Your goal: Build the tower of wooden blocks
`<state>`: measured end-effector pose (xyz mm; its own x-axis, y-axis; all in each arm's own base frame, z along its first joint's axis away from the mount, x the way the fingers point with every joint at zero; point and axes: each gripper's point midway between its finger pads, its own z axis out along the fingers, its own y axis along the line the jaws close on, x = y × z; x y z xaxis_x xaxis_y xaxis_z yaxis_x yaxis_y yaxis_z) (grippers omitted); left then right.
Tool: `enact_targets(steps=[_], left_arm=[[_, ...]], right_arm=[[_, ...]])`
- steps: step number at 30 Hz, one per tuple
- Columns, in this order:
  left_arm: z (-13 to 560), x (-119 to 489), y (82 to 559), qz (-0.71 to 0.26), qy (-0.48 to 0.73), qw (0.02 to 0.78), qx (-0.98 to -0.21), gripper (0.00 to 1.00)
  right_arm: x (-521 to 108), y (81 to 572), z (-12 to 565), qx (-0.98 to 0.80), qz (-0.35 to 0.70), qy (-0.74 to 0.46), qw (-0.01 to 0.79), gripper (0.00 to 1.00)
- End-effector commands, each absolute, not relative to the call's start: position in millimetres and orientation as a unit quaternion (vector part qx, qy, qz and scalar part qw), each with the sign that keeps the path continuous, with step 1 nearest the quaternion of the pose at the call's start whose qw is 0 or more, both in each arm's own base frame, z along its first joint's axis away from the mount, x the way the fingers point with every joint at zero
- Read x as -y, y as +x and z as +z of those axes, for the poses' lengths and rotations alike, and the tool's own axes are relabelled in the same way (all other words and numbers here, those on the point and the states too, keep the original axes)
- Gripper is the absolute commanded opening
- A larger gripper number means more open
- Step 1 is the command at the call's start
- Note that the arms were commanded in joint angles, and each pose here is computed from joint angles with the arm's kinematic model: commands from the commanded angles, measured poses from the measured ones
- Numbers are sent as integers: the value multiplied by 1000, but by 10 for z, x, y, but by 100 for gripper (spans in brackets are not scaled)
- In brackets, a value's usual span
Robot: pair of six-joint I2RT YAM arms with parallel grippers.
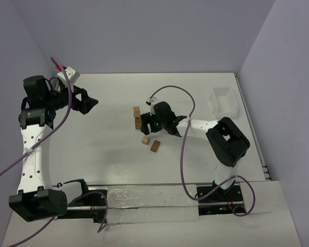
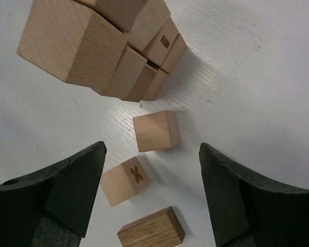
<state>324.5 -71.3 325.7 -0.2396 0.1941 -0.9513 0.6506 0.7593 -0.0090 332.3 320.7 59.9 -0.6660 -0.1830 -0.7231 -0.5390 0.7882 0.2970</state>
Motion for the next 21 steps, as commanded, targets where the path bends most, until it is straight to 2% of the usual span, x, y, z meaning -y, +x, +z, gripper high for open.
enact_targets(steps=[1,21], left_arm=[[3435,729,3227,-205,295,570,-739,99],[3451,728,3196,-209,298,569,-737,99]], right_arm=[[-3366,3471,734,-863,257,-205,383,80],[-3376,3527,483,-879,239,-200,362,68]])
